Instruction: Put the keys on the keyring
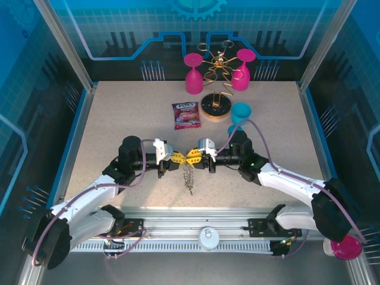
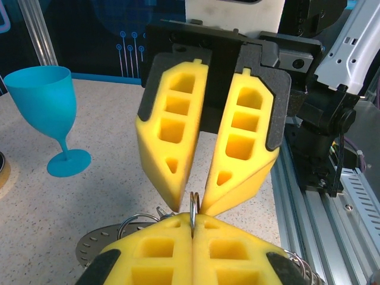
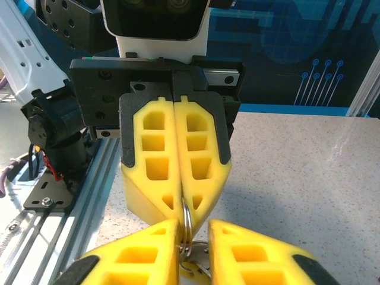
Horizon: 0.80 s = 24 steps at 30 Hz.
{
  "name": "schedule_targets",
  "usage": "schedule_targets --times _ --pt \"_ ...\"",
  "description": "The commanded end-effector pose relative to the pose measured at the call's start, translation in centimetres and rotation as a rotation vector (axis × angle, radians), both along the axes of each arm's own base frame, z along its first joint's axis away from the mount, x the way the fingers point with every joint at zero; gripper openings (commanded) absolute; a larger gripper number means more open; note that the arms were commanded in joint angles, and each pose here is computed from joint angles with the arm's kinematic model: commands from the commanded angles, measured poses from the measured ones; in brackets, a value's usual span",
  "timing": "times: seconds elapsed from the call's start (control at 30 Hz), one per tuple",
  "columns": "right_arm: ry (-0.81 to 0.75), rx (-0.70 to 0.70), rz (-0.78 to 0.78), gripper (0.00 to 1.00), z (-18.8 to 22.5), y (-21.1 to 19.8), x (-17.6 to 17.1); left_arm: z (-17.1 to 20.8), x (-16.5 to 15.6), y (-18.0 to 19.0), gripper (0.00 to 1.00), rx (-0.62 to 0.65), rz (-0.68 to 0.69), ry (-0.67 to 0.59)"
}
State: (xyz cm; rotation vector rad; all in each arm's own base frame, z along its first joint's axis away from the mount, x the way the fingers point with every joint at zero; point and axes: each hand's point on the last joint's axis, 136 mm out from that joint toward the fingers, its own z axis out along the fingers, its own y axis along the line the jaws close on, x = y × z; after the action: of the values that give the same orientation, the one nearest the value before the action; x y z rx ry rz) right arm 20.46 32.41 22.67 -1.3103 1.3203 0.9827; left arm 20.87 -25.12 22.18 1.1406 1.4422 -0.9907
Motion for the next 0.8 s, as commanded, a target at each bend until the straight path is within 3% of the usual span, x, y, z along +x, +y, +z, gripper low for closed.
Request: schedule_targets --times 0.0,0.07,0.27,0.37,0.47,0.77 --pt "0.01 -0.021 0.036 0.08 -0.3 0.4 -0.2 2.3 -0.7 -0.5 0.0 -0.046 -0.067 -0.091" --pt "0.011 -0.025 0.052 0.0 -0.1 0.5 -0.4 2.4 -0.7 -0.5 0.0 -0.048 -0.065 -0.095" --pt "-0.007 -0.074 0.071 0.0 0.2 0.4 -0.8 1.5 0.5 -0.1 0.02 0.016 0.009 -0.068" --pt "-0.021 -0.136 0.082 0.0 0.1 0.4 -1.0 0.6 1.1 0.2 0.15 0.088 0.041 -0.032" --pt "-0.039 -0.211 0.089 0.0 -0.4 0.5 -1.1 0.2 1.3 0.4 0.16 0.131 0.053 -0.027" --pt "-0.06 -0.304 0.105 0.0 0.3 1.4 -1.2 0.1 0.5 0.0 0.0 0.157 -0.009 -0.036"
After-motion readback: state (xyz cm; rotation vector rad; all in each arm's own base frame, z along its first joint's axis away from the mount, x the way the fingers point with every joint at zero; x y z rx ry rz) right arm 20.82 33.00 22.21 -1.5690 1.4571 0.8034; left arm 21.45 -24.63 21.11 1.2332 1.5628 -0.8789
